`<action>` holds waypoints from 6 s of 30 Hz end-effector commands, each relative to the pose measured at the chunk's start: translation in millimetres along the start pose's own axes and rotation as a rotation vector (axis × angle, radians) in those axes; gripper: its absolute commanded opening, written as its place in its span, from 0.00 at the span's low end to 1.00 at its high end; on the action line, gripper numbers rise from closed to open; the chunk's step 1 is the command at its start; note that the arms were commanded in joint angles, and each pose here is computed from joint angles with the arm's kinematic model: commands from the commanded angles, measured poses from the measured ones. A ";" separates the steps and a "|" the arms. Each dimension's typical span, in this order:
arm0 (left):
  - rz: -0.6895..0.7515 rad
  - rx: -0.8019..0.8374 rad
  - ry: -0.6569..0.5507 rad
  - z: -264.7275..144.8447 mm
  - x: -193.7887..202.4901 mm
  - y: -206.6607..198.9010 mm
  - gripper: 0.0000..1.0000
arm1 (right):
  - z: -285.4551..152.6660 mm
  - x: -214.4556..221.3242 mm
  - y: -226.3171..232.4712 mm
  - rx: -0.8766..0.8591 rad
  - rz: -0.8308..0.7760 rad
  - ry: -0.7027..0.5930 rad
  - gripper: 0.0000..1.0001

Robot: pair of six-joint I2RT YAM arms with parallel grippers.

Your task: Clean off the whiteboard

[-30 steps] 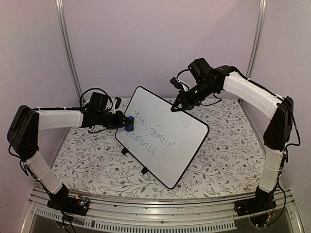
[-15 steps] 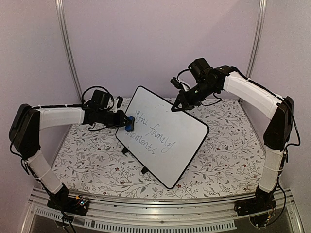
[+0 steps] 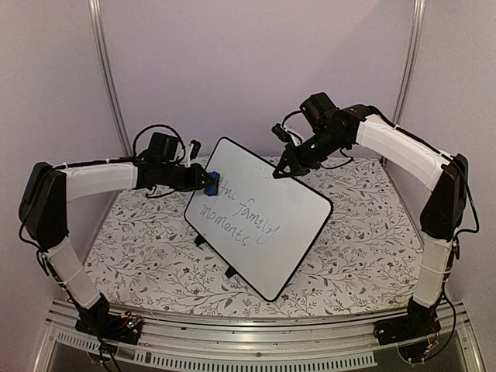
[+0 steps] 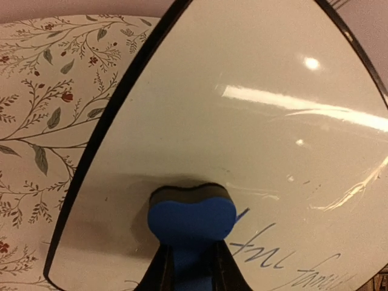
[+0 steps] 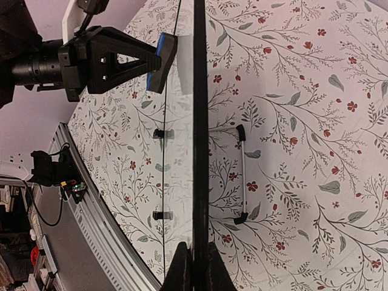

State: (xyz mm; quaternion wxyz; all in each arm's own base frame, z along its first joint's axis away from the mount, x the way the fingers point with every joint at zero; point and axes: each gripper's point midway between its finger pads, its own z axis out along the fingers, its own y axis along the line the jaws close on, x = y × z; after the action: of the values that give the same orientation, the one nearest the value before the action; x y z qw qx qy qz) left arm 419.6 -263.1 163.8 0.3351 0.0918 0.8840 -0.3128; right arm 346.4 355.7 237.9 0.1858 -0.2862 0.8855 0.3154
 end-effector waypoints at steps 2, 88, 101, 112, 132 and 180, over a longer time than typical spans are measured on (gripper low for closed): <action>-0.027 -0.037 0.137 1.1 70.9 16.0 0.00 | 9.8 16.1 2.6 0.033 -0.114 0.060 0.00; 0.024 0.013 0.175 9.5 96.9 -8.7 0.00 | 12.5 17.6 5.3 0.025 -0.118 0.067 0.00; 0.109 0.052 0.065 17.2 16.6 -44.6 0.00 | 12.8 18.3 4.8 0.027 -0.115 0.069 0.00; 0.069 0.034 0.123 13.8 57.5 -33.2 0.00 | 14.7 18.5 4.1 0.026 -0.116 0.071 0.00; 0.089 0.074 0.092 5.0 48.6 -52.4 0.00 | 14.2 18.6 3.8 0.029 -0.115 0.071 0.00; 0.051 0.069 0.183 5.3 122.5 -49.4 0.00 | 15.9 18.9 4.5 0.024 -0.114 0.077 0.00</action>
State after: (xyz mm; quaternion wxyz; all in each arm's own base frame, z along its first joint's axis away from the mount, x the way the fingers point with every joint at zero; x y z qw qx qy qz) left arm 341.5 -314.8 144.6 0.3060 0.1580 0.8776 -0.3335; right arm 346.2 356.1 238.1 0.1855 -0.2836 0.8866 0.3147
